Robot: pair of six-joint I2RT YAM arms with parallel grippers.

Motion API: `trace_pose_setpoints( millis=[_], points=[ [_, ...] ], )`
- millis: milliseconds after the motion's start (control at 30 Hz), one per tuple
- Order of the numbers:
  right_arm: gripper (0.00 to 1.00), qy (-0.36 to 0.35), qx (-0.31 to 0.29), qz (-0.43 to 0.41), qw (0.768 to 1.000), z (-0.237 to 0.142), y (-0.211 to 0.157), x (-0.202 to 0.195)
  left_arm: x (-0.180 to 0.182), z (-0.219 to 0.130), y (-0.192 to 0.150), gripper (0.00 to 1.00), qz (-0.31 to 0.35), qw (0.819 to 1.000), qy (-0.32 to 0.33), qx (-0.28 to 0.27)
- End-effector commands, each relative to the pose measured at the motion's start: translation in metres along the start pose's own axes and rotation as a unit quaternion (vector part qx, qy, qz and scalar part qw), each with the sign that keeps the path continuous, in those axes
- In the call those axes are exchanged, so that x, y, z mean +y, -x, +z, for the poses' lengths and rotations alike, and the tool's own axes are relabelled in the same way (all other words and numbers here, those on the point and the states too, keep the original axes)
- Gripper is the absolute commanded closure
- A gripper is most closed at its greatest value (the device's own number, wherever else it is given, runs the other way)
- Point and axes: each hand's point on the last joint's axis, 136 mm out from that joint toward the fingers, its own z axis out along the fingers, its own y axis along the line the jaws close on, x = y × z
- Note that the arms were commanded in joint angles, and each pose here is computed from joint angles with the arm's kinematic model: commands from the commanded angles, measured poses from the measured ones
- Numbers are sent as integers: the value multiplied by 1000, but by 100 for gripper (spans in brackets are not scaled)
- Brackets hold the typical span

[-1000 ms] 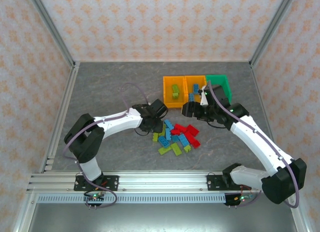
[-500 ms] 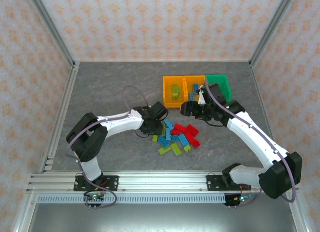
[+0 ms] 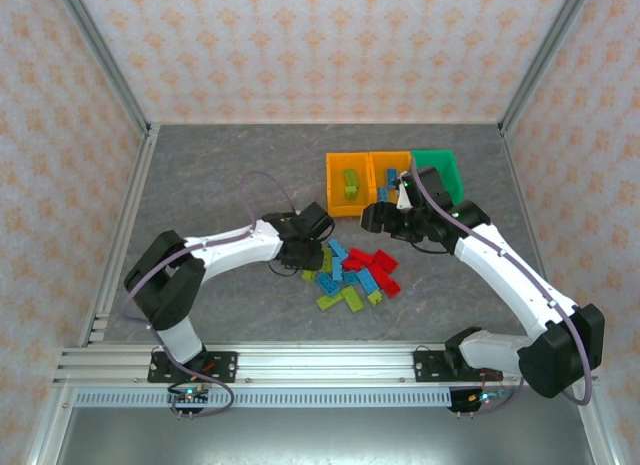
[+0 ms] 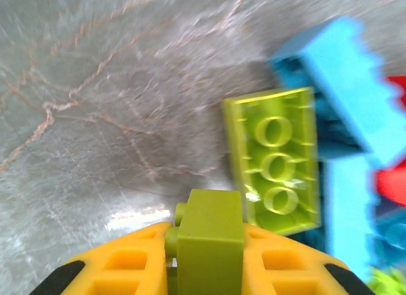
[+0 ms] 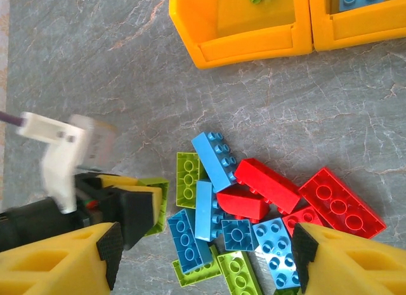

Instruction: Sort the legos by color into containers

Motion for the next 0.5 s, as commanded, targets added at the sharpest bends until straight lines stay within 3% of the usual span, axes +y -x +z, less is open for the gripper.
trace_pose_setpoints(
  millis=[0, 200, 367, 467],
  points=[
    [27, -3, -29, 6, 1000, -8, 10, 3, -43, -63, 56, 77, 24, 993, -53, -107],
    [27, -8, -68, 23, 997, -15, 20, 0, -62, -84, 168, 77, 48, 967, 24, -249],
    [27, -10, -76, 25, 997, -22, 19, -1, -65, -47, 249, 77, 35, 961, 48, -269],
    [27, -21, -87, 22, 996, -30, 19, -6, -72, -31, 272, 77, 44, 960, 50, -270]
  ],
)
